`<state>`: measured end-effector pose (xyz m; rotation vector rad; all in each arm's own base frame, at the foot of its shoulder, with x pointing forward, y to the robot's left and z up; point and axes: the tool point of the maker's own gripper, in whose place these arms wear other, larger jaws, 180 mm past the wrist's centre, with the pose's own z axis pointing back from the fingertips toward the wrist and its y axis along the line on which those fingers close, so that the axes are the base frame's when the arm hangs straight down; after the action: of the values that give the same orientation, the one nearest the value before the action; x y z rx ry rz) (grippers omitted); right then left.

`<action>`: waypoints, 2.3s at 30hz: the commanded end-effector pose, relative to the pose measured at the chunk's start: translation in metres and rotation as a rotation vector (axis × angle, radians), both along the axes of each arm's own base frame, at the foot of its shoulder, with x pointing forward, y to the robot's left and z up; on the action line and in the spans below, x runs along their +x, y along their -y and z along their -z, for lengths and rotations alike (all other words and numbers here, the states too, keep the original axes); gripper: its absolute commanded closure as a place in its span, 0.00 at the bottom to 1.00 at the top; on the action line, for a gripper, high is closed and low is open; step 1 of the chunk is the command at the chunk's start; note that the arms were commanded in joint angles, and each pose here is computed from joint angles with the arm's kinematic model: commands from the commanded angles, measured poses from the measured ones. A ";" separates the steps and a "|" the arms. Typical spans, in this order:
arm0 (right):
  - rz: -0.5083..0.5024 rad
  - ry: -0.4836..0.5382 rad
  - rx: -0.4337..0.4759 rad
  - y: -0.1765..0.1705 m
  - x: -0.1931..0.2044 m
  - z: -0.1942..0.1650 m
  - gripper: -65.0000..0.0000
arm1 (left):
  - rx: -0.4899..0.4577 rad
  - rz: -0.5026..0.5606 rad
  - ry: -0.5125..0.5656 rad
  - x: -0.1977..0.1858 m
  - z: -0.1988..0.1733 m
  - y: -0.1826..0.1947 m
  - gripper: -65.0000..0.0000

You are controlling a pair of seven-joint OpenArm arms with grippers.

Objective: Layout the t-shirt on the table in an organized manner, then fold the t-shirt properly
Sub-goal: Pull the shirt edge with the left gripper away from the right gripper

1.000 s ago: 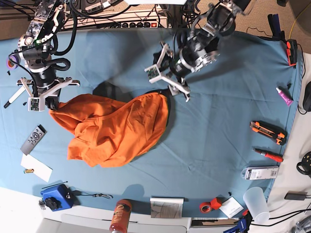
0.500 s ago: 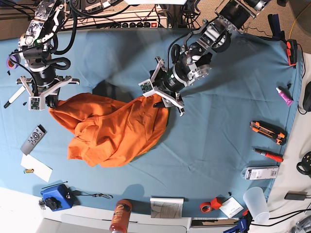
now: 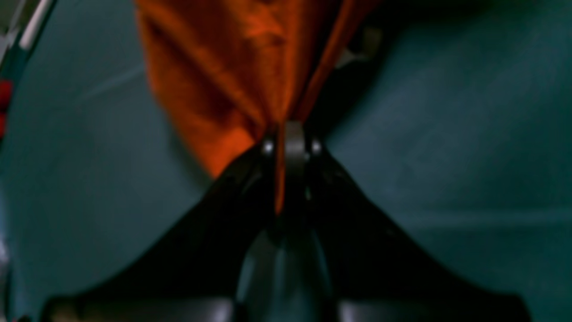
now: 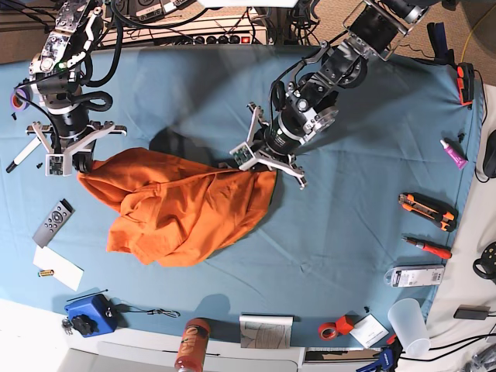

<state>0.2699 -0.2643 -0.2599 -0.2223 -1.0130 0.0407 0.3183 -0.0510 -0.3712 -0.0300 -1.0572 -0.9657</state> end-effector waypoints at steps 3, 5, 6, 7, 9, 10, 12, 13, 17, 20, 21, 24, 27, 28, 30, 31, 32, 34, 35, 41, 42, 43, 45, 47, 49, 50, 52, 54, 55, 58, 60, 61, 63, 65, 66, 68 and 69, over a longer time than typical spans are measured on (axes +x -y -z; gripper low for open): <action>-0.008 0.050 -0.019 0.001 0.005 -0.014 1.00 | -0.070 -0.092 0.131 0.022 -0.056 -0.004 1.00; -0.008 0.049 -0.020 0.001 0.004 -0.013 1.00 | -0.096 -0.152 0.185 0.029 -0.086 -0.010 1.00; -0.008 0.048 -0.019 0.001 0.004 -0.013 1.00 | -0.104 -0.183 0.215 0.033 -0.101 -0.015 1.00; -0.008 0.046 -0.019 0.001 0.004 -0.013 1.00 | -0.112 -0.212 0.247 0.038 -0.116 -0.020 1.00; -0.016 0.043 -0.022 0.000 0.004 -0.013 1.00 | -0.120 -0.257 0.307 0.046 -0.144 -0.031 1.00; -0.018 0.041 -0.029 0.000 0.004 -0.012 1.00 | -0.128 -0.275 0.335 0.049 -0.156 -0.037 1.00; -0.005 0.034 -0.059 0.005 0.003 -0.012 1.00 | -0.157 -0.320 0.383 0.057 -0.177 -0.053 1.00; 0.003 0.033 -0.079 0.008 0.003 -0.013 1.00 | -0.168 -0.346 0.400 0.061 -0.184 -0.062 1.00; 0.001 0.058 -0.085 0.010 0.007 -0.013 1.00 | -0.221 -0.399 0.407 0.079 -0.202 -0.093 1.00; -0.031 0.045 -0.029 0.005 0.013 -0.002 1.00 | -0.254 -0.410 0.417 0.091 -0.218 -0.112 1.00; -0.049 0.043 -0.002 0.000 0.016 0.002 1.00 | -0.255 -0.420 0.434 0.096 -0.226 -0.122 1.00; -0.102 0.016 0.062 -0.015 0.027 0.018 1.00 | -0.243 -0.461 0.494 0.107 -0.250 -0.156 1.00; -0.173 -0.027 0.103 -0.040 0.041 0.038 1.00 | -0.208 -0.489 0.549 0.113 -0.271 -0.186 1.00; -0.200 -0.036 0.117 -0.051 0.047 0.043 1.00 | -0.192 -0.494 0.564 0.114 -0.276 -0.194 1.00; -0.257 -0.040 0.141 -0.074 0.060 0.049 1.00 | -0.146 -0.501 0.593 0.115 -0.285 -0.208 1.00; -0.286 -0.037 0.150 -0.086 0.068 0.051 1.00 | -0.123 -0.503 0.605 0.115 -0.288 -0.214 1.00; -0.313 -0.033 0.154 -0.098 0.076 0.051 1.00 | -0.099 -0.506 0.617 0.115 -0.291 -0.221 1.00; -0.360 -0.019 0.165 -0.123 0.092 0.051 1.00 | -0.036 -0.519 0.647 0.114 -0.297 -0.235 1.00; -0.382 -0.014 0.180 -0.135 0.100 0.050 1.00 | 0.007 -0.534 0.668 0.114 -0.301 -0.244 1.00; -0.474 0.006 0.244 -0.200 0.143 0.041 1.00 | 0.113 -0.601 0.735 0.107 -0.322 -0.285 1.00; -0.481 0.006 0.251 -0.206 0.149 0.039 1.00 | 0.123 -0.604 0.737 0.107 -0.324 -0.290 1.00; -0.483 0.010 0.252 -0.211 0.154 0.036 1.00 | 0.121 -0.606 0.736 0.106 -0.326 -0.294 1.00; -0.486 0.010 0.246 -0.217 0.160 0.030 1.00 | 0.099 -0.608 0.726 0.104 -0.329 -0.300 1.00; -0.490 0.010 0.238 -0.218 0.164 0.024 1.00 | 0.081 -0.596 0.712 0.104 -0.330 -0.301 1.00; -0.484 -0.028 0.221 -0.214 0.166 0.024 0.92 | 0.082 -0.543 0.673 0.105 -0.323 -0.292 1.00; -0.481 -0.053 0.209 -0.211 0.165 0.025 0.84 | 0.070 -0.507 0.645 0.106 -0.318 -0.286 1.00; -0.465 -0.100 0.189 -0.204 0.166 0.026 0.72 | 0.036 -0.444 0.598 0.106 -0.311 -0.273 1.00; -0.436 -0.125 0.188 -0.195 0.168 0.025 0.71 | 0.012 -0.379 0.572 0.104 -0.307 -0.259 1.00; -0.422 -0.122 0.192 -0.190 0.169 0.023 0.71 | 0.001 -0.349 0.563 0.102 -0.307 -0.252 1.00; -0.356 -0.094 0.223 -0.167 0.175 0.017 0.71 | -0.042 -0.257 0.539 0.093 -0.305 -0.228 1.00; -0.298 -0.081 0.249 -0.147 0.177 0.015 0.71 | -0.066 -0.183 0.515 0.086 -0.300 -0.210 1.00; -0.268 -0.074 0.263 -0.136 0.177 0.015 0.71 | -0.083 -0.149 0.499 0.082 -0.297 -0.201 1.00; -0.210 -0.065 0.289 -0.114 0.175 0.016 0.71 | -0.132 -0.094 0.465 0.075 -0.290 -0.184 1.00; -0.157 -0.065 0.313 -0.091 0.171 0.018 0.71 | -0.196 -0.051 0.427 0.070 -0.281 -0.166 1.00; -0.136 -0.067 0.326 -0.081 0.169 0.018 0.71 | -0.231 -0.029 0.405 0.067 -0.275 -0.156 1.00; -0.099 -0.069 0.333 -0.060 0.165 0.017 0.71 | -0.286 0.011 0.370 0.061 -0.265 -0.136 1.00; -0.078 -0.072 0.323 -0.048 0.162 0.017 0.71 | -0.308 0.033 0.349 0.058 -0.259 -0.124 1.00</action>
<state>0.4211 -0.2141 -0.2995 0.1152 -0.8731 -0.0468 0.3760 0.0742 -0.1300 -0.1362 -1.4653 -0.8362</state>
